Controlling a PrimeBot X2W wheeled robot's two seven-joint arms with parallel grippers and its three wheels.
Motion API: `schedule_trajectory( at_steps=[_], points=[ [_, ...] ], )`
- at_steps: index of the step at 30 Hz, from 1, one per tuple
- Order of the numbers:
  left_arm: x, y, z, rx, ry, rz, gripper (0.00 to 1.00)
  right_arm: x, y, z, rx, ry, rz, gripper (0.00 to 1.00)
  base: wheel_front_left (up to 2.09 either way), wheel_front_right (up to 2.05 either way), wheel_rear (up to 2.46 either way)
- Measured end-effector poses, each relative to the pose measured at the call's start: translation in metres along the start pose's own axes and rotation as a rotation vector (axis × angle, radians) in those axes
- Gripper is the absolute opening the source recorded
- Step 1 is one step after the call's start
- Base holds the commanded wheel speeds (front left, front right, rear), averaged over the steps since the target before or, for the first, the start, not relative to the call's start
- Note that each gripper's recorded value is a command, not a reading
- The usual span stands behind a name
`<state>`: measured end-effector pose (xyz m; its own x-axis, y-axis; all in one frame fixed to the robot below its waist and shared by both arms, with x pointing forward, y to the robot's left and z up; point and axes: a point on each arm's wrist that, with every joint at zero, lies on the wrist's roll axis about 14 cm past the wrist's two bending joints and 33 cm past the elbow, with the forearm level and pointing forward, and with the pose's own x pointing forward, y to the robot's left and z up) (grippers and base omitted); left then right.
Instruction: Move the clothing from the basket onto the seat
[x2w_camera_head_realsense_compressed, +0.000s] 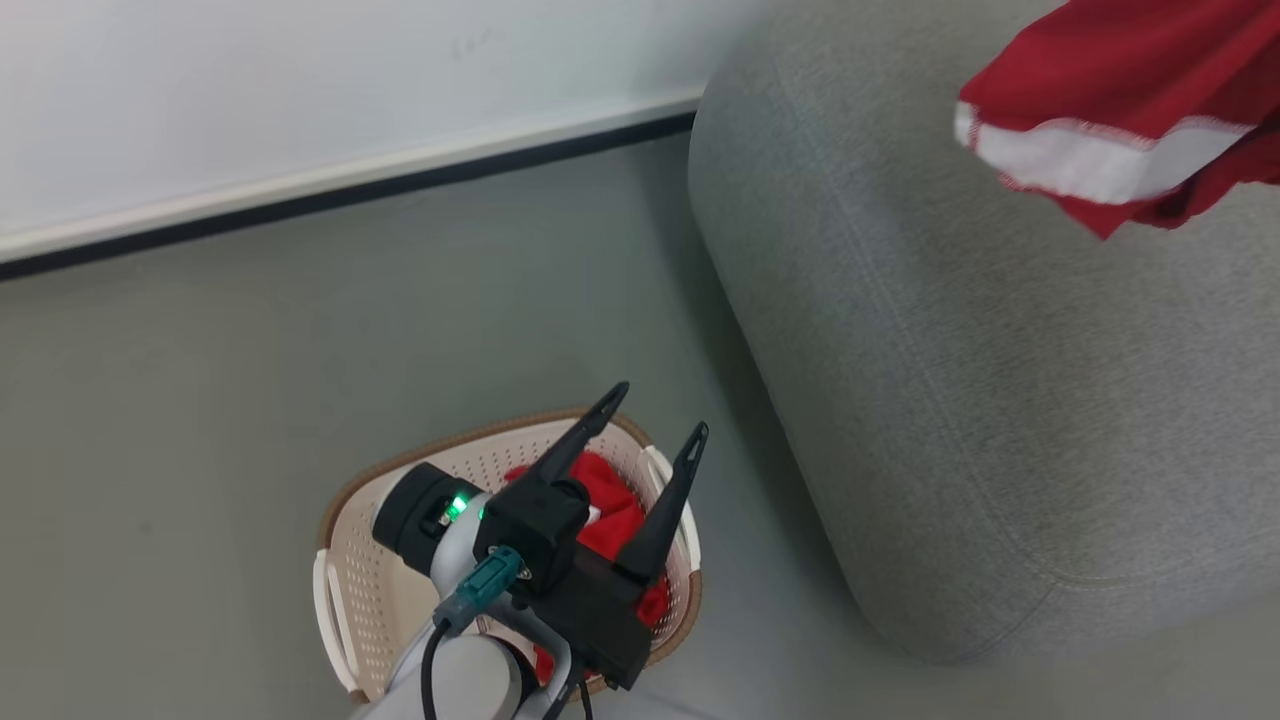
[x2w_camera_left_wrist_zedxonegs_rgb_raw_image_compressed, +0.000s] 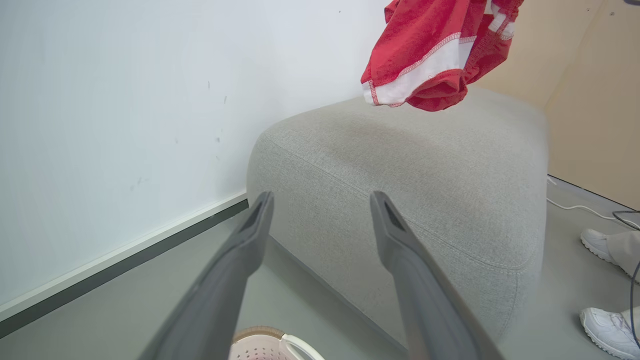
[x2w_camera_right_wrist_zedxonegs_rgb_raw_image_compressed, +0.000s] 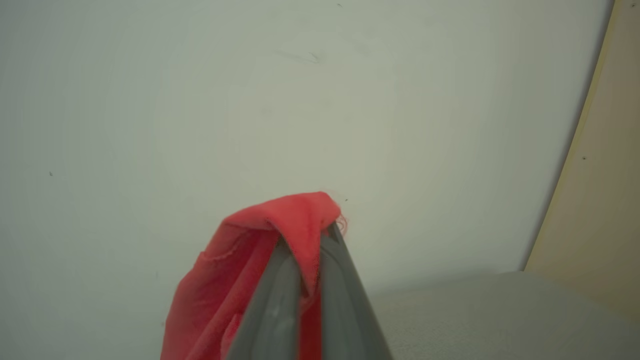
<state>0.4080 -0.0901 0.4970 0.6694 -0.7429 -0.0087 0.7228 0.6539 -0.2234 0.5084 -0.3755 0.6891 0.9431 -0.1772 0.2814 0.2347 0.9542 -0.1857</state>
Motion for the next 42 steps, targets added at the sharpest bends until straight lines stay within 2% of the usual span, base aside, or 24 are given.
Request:
schedule_trajectory(
  at_steps=[7,15,21,27,28,29,30,31,32,33,42],
  points=[
    [0.003,0.031,-0.011,0.013,0.016,0.046,1.00,0.034,0.005,-0.029,0.014,0.049,-0.031,0.00,0.00,0.00,0.00],
    [0.014,0.059,-0.024,0.011,0.026,0.069,1.00,0.054,0.027,-0.087,0.015,0.146,-0.035,0.00,0.00,0.00,0.00],
    [0.023,0.070,-0.047,-0.005,0.064,0.070,1.00,0.045,0.050,-0.157,0.023,0.289,-0.032,0.00,0.00,0.00,0.00],
    [0.026,0.072,-0.069,-0.027,0.105,0.067,1.00,0.015,0.059,-0.216,0.021,0.439,-0.035,0.00,0.00,0.00,0.00],
    [0.026,0.072,-0.070,-0.029,0.108,0.065,1.00,0.009,0.060,-0.221,0.022,0.455,-0.032,0.02,0.00,0.00,0.00],
    [0.026,0.072,-0.071,-0.029,0.111,0.064,1.00,0.005,0.061,-0.226,0.024,0.469,-0.026,0.16,0.00,0.00,0.00],
    [0.027,0.072,-0.072,-0.029,0.114,0.063,1.00,0.002,0.063,-0.229,0.027,0.478,-0.021,0.40,0.00,0.00,0.00],
    [0.027,0.071,-0.073,-0.028,0.116,0.063,1.00,-0.001,0.065,-0.230,0.030,0.485,-0.015,0.60,0.00,0.00,0.00],
    [0.026,0.071,-0.073,-0.026,0.119,0.064,1.00,-0.003,0.067,-0.231,0.030,0.490,-0.004,0.94,0.00,0.00,0.00],
    [0.026,0.071,-0.073,-0.025,0.119,0.065,1.00,-0.004,0.068,-0.231,0.028,0.491,0.002,1.00,0.00,0.00,0.00],
    [0.020,0.069,-0.063,-0.017,0.093,0.083,1.00,-0.041,0.076,-0.238,0.020,0.547,0.058,1.00,0.00,0.00,0.00]
  ],
)
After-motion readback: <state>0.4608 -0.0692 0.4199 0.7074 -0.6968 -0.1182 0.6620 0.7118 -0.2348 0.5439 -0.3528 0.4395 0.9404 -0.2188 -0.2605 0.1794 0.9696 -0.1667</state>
